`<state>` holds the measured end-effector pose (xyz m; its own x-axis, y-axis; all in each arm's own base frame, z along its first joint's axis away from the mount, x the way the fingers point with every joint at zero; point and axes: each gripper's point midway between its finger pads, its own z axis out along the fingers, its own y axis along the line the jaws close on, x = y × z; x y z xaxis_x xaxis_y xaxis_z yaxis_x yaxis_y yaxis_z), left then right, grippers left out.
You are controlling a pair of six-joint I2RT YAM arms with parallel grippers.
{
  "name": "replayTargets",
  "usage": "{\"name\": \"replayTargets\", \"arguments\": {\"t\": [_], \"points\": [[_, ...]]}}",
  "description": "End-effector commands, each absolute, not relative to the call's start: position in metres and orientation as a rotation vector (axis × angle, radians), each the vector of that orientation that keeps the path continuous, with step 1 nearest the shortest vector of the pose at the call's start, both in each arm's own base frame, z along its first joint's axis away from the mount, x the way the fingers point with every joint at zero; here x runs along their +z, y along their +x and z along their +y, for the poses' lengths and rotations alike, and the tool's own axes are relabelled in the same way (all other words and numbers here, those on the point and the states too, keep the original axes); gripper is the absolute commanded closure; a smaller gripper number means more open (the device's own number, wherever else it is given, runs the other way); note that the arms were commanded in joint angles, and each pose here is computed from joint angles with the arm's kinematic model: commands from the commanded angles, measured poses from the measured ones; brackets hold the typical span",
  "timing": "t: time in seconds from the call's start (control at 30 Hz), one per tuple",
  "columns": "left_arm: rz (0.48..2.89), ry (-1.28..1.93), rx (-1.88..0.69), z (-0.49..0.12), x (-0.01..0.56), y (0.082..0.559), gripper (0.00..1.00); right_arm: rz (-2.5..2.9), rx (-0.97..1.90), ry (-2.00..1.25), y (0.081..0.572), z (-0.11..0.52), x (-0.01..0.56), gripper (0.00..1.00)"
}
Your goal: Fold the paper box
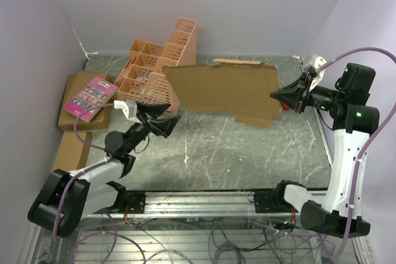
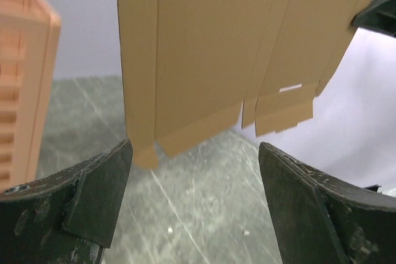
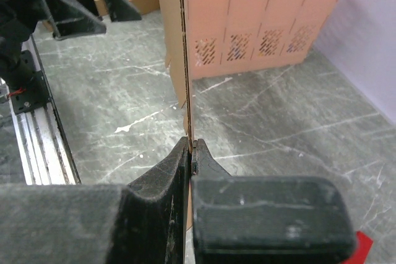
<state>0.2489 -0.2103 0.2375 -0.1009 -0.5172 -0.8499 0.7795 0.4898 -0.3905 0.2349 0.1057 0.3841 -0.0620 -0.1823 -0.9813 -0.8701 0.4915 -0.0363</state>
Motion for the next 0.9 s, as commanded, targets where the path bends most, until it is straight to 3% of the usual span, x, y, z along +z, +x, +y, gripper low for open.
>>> {"name": "replayTargets", "arguments": {"t": [0.0,0.27,0.33,0.5,0.67,0.87], "points": [[1.137,0.387,-1.110,-0.209,0.284,0.251,0.07,1.449,0.749,-1.010,0.209,0.119,0.409,1.00],[1.079,0.376,-1.089,-0.183,0.311,0.257,0.07,1.377,0.816,-1.008,0.193,0.129,0.422,1.00],[1.035,0.424,-1.122,-0.185,0.321,0.250,0.00,1.371,0.836,-1.008,0.192,0.130,0.423,1.00],[0.966,0.524,-1.220,-0.195,0.330,0.234,0.26,1.386,0.828,-0.999,0.196,0.128,0.420,1.00],[0.935,0.562,-1.259,-0.197,0.334,0.224,0.44,1.419,0.809,-0.975,0.203,0.125,0.415,1.00],[0.894,0.582,-1.252,-0.196,0.347,0.217,0.55,1.458,0.803,-0.954,0.211,0.121,0.407,1.00]]}}
